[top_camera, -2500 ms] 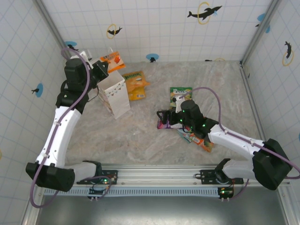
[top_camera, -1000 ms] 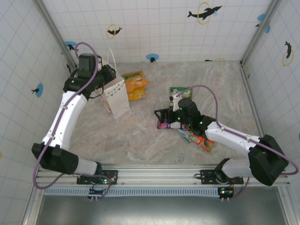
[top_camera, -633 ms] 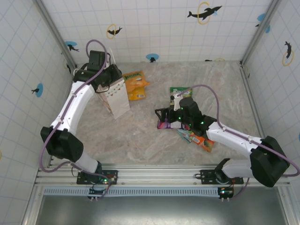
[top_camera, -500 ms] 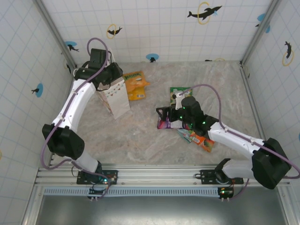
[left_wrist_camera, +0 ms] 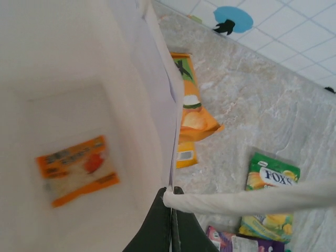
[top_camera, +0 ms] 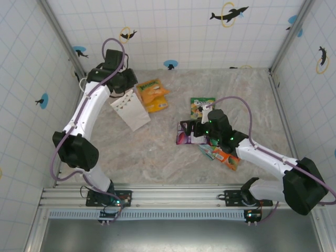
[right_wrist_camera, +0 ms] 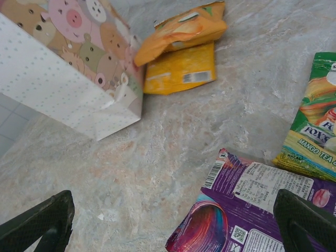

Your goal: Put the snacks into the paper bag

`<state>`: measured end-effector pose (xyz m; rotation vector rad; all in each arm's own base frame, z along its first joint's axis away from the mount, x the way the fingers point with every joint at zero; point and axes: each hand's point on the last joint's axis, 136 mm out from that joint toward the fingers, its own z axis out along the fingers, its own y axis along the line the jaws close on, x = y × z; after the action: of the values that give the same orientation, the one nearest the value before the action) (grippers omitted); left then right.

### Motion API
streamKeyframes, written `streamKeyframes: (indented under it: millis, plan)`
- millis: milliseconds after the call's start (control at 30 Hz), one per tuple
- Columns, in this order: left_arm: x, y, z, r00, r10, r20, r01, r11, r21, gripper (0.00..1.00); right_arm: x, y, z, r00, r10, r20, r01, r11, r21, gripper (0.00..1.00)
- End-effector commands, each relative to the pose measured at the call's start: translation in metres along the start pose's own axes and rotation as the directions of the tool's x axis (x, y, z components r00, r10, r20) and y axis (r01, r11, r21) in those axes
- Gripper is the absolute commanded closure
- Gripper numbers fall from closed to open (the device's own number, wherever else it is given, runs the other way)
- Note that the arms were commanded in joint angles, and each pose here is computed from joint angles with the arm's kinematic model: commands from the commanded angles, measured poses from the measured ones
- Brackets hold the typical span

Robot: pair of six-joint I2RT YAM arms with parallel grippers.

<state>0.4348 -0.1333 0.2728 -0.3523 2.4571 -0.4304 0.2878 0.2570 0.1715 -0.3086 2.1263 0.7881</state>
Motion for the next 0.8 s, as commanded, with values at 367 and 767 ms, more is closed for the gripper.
streamKeyframes:
  millis: [367, 767]
  plan:
    - [0.055, 0.050, -0.062, 0.968, 0.187, -0.166, -0.214, 0.963, -0.163, 1.00, 0.000, 0.022, 0.001, 1.000, -0.007, 0.012, 0.007, 0.998, -0.058, 0.00]
    - [0.093, 0.048, -0.068, 0.963, 0.178, -0.201, -0.192, 0.980, -0.052, 0.77, 0.004, 0.043, 0.009, 1.000, -0.023, 0.000, 0.023, 0.996, -0.089, 0.00]
